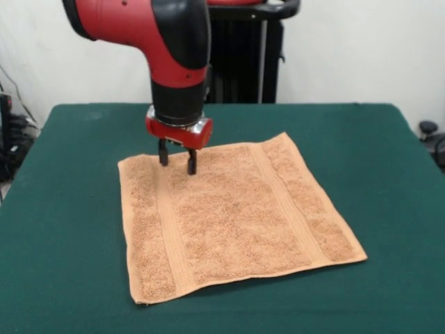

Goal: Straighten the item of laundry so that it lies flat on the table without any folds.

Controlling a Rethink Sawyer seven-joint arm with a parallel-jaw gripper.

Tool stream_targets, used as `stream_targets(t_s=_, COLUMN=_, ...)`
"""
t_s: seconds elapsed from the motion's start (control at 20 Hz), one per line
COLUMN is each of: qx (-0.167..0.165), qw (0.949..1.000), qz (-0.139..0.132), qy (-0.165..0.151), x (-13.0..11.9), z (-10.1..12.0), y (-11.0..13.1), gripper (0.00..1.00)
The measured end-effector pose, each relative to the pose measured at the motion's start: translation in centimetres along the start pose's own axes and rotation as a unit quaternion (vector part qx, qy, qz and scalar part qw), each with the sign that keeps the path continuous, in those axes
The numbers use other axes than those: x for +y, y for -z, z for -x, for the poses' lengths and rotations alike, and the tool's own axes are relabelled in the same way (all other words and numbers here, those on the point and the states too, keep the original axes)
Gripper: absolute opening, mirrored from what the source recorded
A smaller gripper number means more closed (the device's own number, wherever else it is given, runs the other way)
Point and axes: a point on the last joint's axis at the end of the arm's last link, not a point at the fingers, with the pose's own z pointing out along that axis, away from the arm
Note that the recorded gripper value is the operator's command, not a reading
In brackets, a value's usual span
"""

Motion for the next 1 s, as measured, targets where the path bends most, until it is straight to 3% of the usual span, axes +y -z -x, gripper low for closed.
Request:
stream_targets(t_s=0.55, qx=0.023, qw=0.9994, qz=0.025, qy=-0.002, x=-1.9, z=1.5, y=-0.3, gripper=1.00)
stream_targets(t_s=1.0, qx=0.023, qw=0.9994, qz=0.025, qy=0.000, x=-3.2, z=2.6, y=-0.3, gripper=1.00)
